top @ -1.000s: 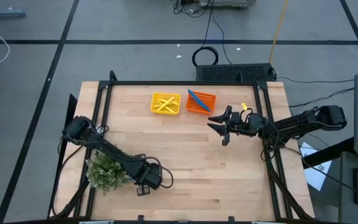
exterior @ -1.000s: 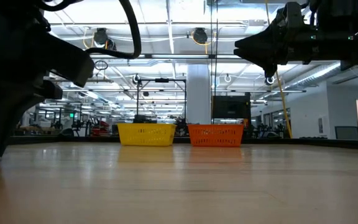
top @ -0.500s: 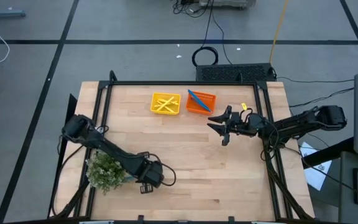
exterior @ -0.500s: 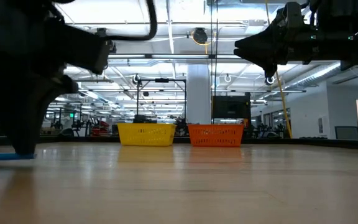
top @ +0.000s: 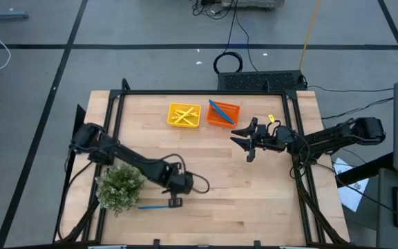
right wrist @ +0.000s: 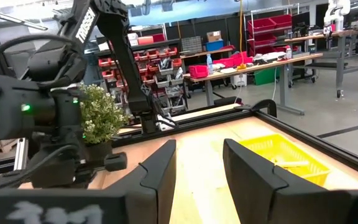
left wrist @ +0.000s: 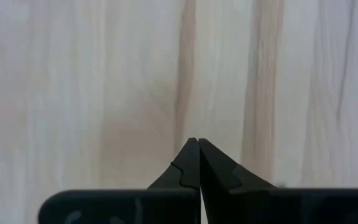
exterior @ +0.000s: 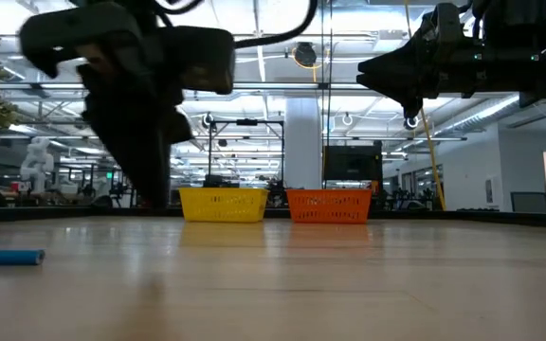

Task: Sort pens & pencils
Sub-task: Put the blue pencil into the orange bin

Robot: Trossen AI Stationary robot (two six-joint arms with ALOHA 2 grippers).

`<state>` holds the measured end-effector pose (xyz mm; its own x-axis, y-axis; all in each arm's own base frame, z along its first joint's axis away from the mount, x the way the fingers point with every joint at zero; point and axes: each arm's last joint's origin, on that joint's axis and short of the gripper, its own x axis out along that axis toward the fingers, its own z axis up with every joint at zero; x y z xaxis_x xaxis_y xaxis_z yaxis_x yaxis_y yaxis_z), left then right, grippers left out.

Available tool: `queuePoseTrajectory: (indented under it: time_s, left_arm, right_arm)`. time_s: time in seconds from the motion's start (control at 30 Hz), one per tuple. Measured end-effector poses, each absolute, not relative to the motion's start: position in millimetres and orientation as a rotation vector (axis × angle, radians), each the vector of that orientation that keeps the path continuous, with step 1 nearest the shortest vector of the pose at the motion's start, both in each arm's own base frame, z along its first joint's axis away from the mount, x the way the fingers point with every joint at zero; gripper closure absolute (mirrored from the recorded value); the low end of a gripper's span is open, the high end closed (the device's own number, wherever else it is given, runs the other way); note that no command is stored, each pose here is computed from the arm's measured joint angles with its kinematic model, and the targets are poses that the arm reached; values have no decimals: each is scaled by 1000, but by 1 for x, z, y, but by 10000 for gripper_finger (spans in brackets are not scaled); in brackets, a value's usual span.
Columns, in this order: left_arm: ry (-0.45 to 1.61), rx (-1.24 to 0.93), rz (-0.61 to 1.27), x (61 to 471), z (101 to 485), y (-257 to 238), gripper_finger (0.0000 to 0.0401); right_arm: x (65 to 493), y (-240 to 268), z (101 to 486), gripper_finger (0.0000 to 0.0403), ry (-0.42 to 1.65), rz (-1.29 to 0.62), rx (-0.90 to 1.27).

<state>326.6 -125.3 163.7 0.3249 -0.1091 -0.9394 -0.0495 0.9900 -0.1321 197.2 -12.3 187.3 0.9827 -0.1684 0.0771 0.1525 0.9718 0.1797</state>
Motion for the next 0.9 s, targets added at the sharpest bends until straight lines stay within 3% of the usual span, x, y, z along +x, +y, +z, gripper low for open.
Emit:
queuePoseTrajectory:
  time_s: [0.2, 0.5, 0.67, 0.9]
  left_arm:
    - [1352, -195, -90, 317, 183, -131, 400]
    - [1506, -266, -119, 261, 200, -193, 391]
    - [1548, -261, -120, 236, 196, -226, 362]
    - [1557, -146, -73, 231, 178, -235, 288]
  right_arm:
    - [197, -12, 187, 282, -90, -162, 172]
    - [197, -12, 185, 282, -70, -164, 172]
    - [197, -12, 185, 282, -67, -164, 172]
    - [197, -12, 185, 282, -68, -164, 173]
